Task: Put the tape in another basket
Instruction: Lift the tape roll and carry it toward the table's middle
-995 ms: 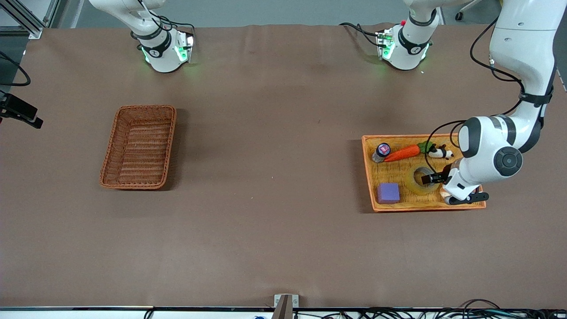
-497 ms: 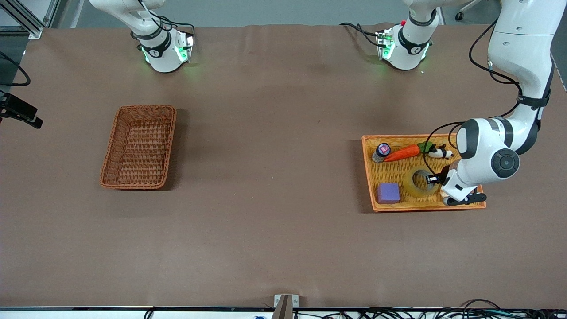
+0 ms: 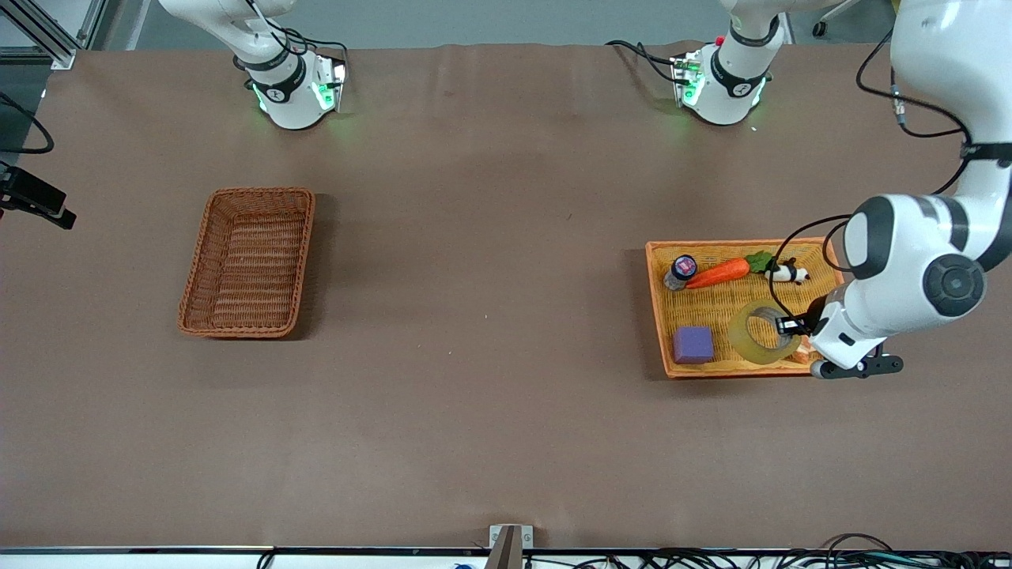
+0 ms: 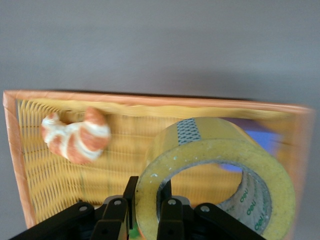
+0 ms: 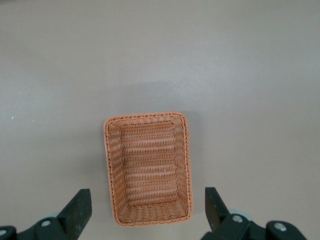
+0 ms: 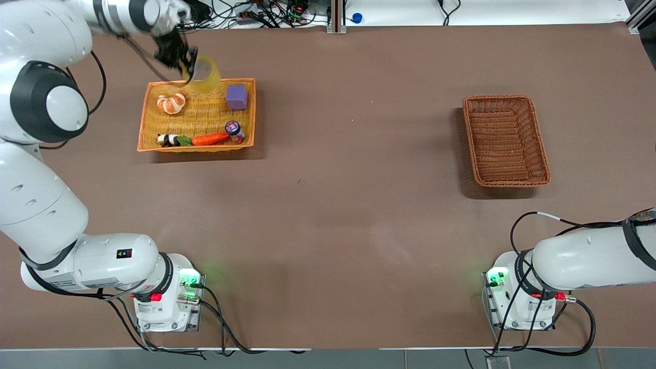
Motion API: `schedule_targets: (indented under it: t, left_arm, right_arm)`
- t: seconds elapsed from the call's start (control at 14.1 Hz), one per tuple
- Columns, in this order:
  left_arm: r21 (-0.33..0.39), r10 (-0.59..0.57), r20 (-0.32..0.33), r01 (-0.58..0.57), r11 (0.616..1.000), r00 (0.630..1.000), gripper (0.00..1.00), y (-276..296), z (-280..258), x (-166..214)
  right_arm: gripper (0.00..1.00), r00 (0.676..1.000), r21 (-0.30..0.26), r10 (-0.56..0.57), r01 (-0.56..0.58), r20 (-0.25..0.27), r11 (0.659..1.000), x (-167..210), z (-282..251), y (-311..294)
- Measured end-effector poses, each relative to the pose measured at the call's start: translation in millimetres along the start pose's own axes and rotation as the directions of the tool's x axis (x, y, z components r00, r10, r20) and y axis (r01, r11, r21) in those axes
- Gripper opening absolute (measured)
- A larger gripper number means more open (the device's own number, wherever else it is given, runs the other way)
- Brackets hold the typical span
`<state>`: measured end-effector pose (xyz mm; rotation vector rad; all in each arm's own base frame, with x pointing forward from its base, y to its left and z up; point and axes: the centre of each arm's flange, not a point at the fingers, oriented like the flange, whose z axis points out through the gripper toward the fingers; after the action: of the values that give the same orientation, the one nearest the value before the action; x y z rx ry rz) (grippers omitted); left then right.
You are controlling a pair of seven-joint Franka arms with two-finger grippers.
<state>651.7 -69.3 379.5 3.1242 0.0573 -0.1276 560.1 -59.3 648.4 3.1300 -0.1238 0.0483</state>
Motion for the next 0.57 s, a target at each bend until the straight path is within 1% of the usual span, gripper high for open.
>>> schedule_targets:
  t: [0.07,0.14,0.21,0.43,0.57]
  left_arm:
    - [-0.010,0.025,-0.017,-0.025,1.000,1.000,0.21,31,-27,-3]
    - [-0.018,0.048,-0.029,-0.049,0.999,0.998,0.21,67,-41,-8]
    - [-0.022,0.071,-0.029,-0.071,0.997,0.997,0.21,107,-42,-17]
    - [-0.022,0.123,0.012,-0.122,0.992,0.992,0.21,249,-1,-57]
    - [-0.034,0.100,0.022,-0.099,0.994,0.995,0.21,335,28,-84]
  right_arm:
    - [1.00,1.000,0.000,0.000,0.000,0.000,1.000,0,0,0]
    - [1.00,1.000,0.000,0.000,0.000,0.000,1.000,0,0,0]
    - [1.00,1.000,0.000,0.000,0.000,0.000,1.000,0,0,0]
    - [1.00,1.000,0.000,0.001,-0.001,0.000,1.000,0,0,0]
    - [1.00,1.000,0.000,0.001,-0.001,0.000,1.000,0,0,1]
